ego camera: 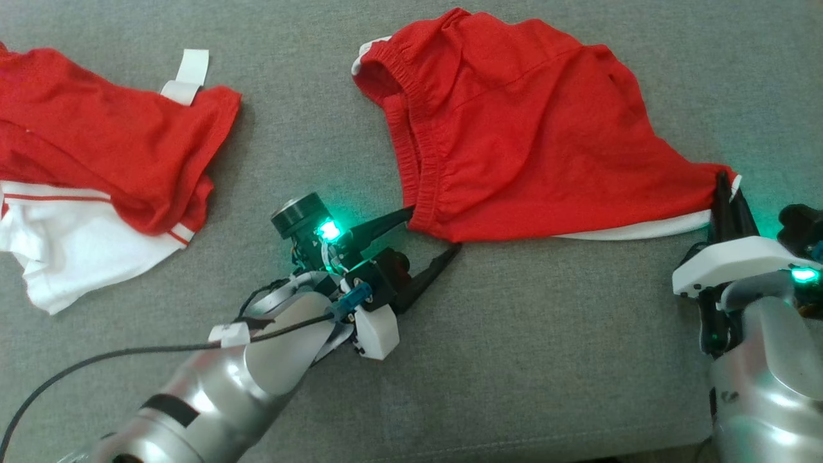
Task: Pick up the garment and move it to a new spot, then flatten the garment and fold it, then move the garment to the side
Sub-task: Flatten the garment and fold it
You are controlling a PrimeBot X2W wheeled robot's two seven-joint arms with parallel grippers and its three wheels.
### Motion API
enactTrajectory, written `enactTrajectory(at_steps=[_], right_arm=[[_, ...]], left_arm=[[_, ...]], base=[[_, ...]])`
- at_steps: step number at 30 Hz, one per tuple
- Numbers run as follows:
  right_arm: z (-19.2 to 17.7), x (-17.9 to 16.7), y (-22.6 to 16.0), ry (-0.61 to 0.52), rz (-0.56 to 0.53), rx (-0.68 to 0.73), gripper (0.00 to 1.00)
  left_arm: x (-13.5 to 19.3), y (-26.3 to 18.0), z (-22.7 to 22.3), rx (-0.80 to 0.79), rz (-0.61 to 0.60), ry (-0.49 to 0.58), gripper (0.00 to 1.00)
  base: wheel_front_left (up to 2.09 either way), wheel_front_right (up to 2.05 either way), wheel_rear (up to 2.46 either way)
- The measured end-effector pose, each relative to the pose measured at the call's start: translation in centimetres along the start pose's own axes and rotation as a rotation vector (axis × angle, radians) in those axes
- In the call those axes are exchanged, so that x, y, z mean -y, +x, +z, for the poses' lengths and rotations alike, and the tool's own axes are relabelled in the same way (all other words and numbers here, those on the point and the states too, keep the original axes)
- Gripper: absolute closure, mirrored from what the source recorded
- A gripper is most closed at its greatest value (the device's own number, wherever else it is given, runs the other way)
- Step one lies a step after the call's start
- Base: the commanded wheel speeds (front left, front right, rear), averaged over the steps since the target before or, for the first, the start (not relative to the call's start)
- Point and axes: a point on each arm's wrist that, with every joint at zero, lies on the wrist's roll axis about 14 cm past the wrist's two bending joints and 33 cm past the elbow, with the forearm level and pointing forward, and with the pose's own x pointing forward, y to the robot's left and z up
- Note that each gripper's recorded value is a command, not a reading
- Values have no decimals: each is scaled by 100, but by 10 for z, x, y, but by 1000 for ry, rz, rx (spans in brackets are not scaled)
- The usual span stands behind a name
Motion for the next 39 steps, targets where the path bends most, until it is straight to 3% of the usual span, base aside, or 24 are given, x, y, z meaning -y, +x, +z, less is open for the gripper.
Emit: enactTrajectory(at_steps=[1,2,3,4,15,23,30,39], right_arm=[[0,0,0,0,0,1,100],[0,0,0,0,0,0,100],[1,0,0,3,0,3,100],[1,0,0,6,0,3,100],[11,-13,-3,40,30,32,100],[47,-40,-13,82,115,129,100],[125,-81,-38,85,252,328,100],[230,-97,-87,57,312,600,100]], left_arm=[[0,0,-1,-1,-2,1,31],[0,0,-2,-4,-4,-1,31],[0,1,-2,-8,-5,-4,60],[0,1,-2,-8,-6,-5,98],[-16,-15,9,-1,70,-28,100],[-31,-43,26,30,166,-52,100],[-56,-73,61,91,262,-81,100],[-119,-123,183,212,358,126,100]], base=[[0,0,0],[0,0,0],[0,0,0],[0,0,0],[0,0,0],[0,0,0],[0,0,0],[0,0,0]])
